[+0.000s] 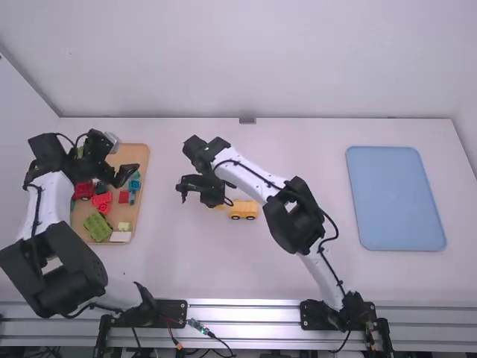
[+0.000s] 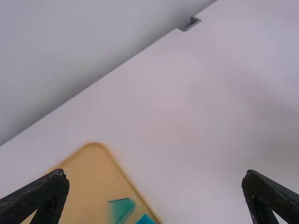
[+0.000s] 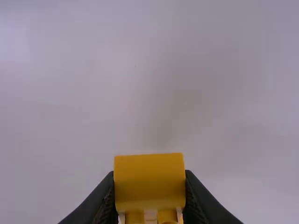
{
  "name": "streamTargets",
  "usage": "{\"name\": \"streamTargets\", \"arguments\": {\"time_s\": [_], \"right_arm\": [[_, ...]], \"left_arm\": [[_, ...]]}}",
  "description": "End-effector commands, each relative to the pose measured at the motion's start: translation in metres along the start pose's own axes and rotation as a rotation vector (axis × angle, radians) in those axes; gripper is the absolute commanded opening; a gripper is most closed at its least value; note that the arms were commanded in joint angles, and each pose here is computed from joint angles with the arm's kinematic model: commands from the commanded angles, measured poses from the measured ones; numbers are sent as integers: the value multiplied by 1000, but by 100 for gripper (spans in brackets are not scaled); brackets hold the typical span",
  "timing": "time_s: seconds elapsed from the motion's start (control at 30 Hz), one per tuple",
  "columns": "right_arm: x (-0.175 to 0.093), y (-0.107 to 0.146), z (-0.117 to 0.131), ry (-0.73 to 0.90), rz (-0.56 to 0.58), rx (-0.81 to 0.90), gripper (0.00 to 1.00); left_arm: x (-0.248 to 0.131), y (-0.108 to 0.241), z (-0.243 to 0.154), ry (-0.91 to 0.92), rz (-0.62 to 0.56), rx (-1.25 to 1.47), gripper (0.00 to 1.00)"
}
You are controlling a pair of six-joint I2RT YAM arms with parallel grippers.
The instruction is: Assemble lego blocks to make yellow taxi
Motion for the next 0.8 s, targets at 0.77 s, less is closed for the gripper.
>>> {"name": "streamTargets", "arguments": {"time_s": [0.77], "right_arm": [[36, -19, 2, 13, 20, 18, 0]], "left_arm": [[-18, -6, -1, 27, -127, 25, 99]]}}
Point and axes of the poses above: each hand's point on the last joint's axis, 136 mm out from that joint toward the fingers, its own x axis out along the fingers, its own z axis along the line the jaws close on, y = z × x, the point moved 10 cm from there along -x, back along the fingers, and after that the axes turned 1 degree about -x, right-handed, at the moved point
